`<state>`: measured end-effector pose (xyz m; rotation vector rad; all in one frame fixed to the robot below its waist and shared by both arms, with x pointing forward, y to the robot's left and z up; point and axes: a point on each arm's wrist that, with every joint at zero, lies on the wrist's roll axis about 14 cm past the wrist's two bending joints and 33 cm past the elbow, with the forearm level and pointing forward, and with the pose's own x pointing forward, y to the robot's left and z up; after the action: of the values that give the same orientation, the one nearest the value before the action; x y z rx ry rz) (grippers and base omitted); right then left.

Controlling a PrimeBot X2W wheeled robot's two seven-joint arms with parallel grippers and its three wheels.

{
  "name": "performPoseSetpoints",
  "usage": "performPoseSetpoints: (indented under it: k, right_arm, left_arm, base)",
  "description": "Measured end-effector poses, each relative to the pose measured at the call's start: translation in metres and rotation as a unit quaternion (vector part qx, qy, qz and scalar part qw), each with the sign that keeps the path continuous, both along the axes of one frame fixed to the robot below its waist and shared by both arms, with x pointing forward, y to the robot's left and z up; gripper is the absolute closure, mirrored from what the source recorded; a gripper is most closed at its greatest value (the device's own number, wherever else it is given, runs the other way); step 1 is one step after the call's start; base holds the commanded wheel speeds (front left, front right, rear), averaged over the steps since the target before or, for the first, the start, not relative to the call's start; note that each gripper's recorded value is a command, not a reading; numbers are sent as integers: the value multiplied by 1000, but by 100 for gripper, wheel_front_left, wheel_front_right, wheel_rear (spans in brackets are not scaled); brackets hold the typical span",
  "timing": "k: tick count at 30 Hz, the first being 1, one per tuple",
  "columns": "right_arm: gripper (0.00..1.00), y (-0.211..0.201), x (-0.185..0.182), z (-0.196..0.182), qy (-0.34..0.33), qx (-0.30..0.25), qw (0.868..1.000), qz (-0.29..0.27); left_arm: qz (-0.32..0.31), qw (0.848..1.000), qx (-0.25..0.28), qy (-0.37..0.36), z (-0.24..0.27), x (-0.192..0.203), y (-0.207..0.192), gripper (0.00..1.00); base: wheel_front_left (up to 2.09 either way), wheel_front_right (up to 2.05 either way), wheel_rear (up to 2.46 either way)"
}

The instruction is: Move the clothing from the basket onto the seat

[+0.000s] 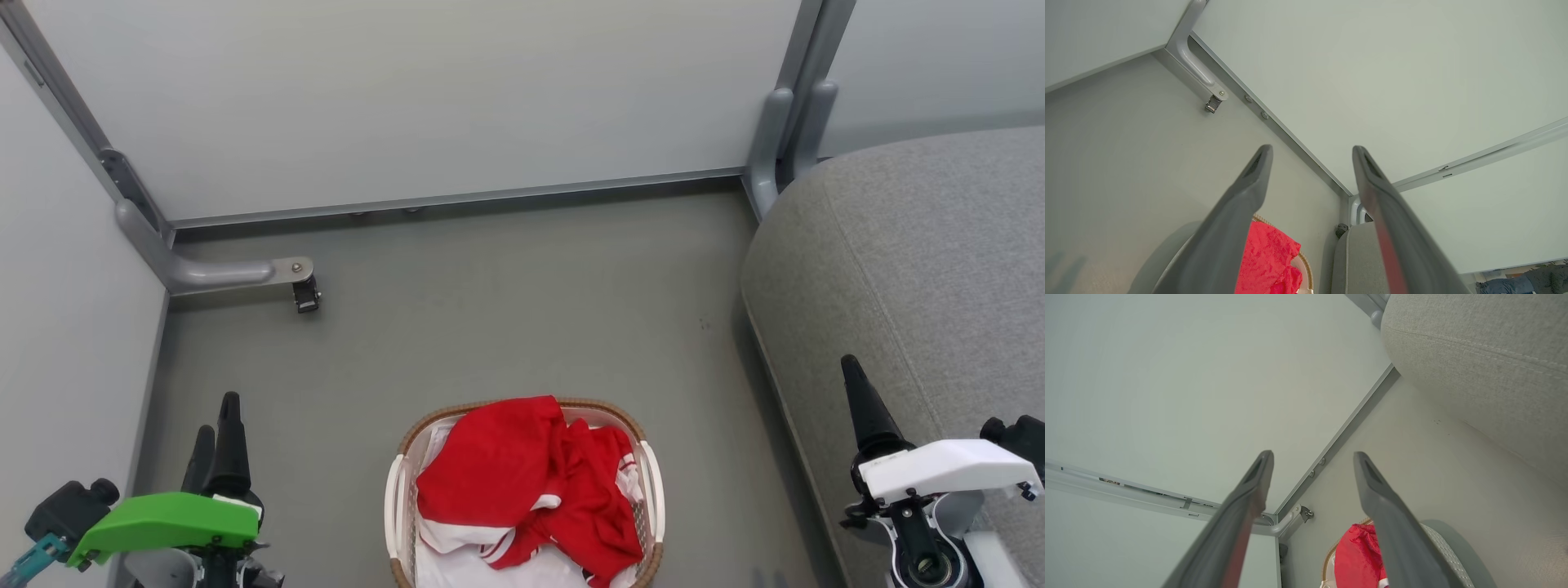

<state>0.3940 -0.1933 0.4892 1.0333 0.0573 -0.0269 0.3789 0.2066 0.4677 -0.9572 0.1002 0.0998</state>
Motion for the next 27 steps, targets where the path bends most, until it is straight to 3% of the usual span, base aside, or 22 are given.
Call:
performPoseSetpoints:
  k: [11,27]
  right_arm:
    - [0,2,2,0,-4,-90,996,11]
    - [0,9,3,-4,-11,-211,977,35]
  left_arm:
    - [-22,995,93,2,-2,-1,-4,0]
    - [-47,977,210,-4,-3,-3,-7,0]
  base:
    - [0,0,0]
    - [0,0,0]
